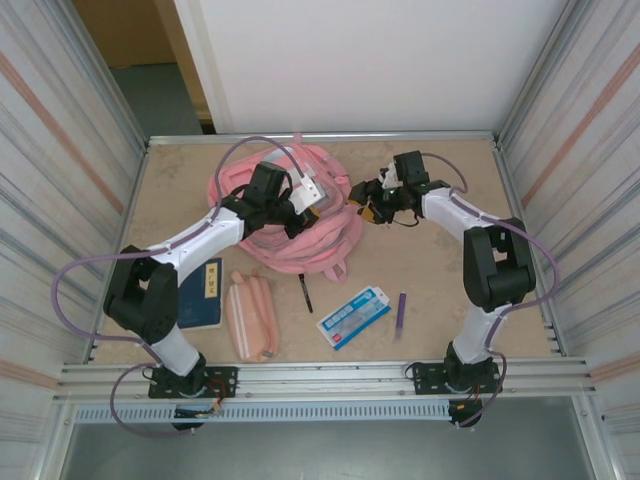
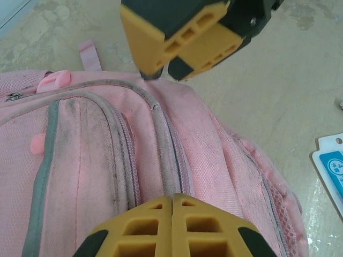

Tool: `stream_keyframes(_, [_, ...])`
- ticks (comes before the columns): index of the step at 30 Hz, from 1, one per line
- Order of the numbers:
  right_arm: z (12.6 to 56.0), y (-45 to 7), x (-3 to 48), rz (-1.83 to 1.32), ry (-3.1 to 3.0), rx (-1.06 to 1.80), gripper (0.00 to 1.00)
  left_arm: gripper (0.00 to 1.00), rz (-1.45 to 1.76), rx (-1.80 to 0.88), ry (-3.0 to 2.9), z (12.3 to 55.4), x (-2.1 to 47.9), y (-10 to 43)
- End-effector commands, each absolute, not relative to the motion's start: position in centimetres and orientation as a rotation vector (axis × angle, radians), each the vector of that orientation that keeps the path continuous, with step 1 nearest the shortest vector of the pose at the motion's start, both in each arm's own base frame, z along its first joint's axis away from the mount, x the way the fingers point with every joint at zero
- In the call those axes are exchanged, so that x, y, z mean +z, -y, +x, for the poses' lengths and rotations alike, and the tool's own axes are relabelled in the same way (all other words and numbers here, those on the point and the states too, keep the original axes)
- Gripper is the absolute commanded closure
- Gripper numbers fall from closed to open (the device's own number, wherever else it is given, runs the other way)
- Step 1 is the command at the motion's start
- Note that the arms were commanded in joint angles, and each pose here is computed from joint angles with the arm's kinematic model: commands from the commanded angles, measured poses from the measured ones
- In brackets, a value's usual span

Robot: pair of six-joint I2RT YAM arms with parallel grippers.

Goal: Pack the student bag

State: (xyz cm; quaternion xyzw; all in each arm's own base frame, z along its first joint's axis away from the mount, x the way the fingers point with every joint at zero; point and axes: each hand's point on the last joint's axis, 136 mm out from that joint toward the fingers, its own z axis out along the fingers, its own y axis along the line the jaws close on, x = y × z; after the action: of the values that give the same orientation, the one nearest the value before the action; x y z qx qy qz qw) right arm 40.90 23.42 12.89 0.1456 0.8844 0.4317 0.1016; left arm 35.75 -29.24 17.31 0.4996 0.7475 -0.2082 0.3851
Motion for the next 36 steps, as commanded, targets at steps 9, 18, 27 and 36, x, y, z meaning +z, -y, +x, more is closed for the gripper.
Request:
stream_keyframes(9, [39.9,-25.9,12.9,0.47,-2.577,1.408,1.0,1.0,1.296,-0.548,-1.75,35.6,21.0,30.2])
stream_keyframes(18, [39.2,-24.0,17.0,0.528,-2.42,1.437,1.0,1.0,1.194,-0.447,-1.828,42.0,21.6,28.3])
stream_keyframes(27, [35.8,-23.5,17.7,0.551,-2.401,1.326,1.0,1.0,1.039,-0.292,-1.921,46.9,20.3,28.6])
stream_keyframes(36, [37.4,-26.0,15.9,0.617,-2.397,1.295,1.0,0.57,0.581,-0.514,-2.139,46.7,22.1,26.6])
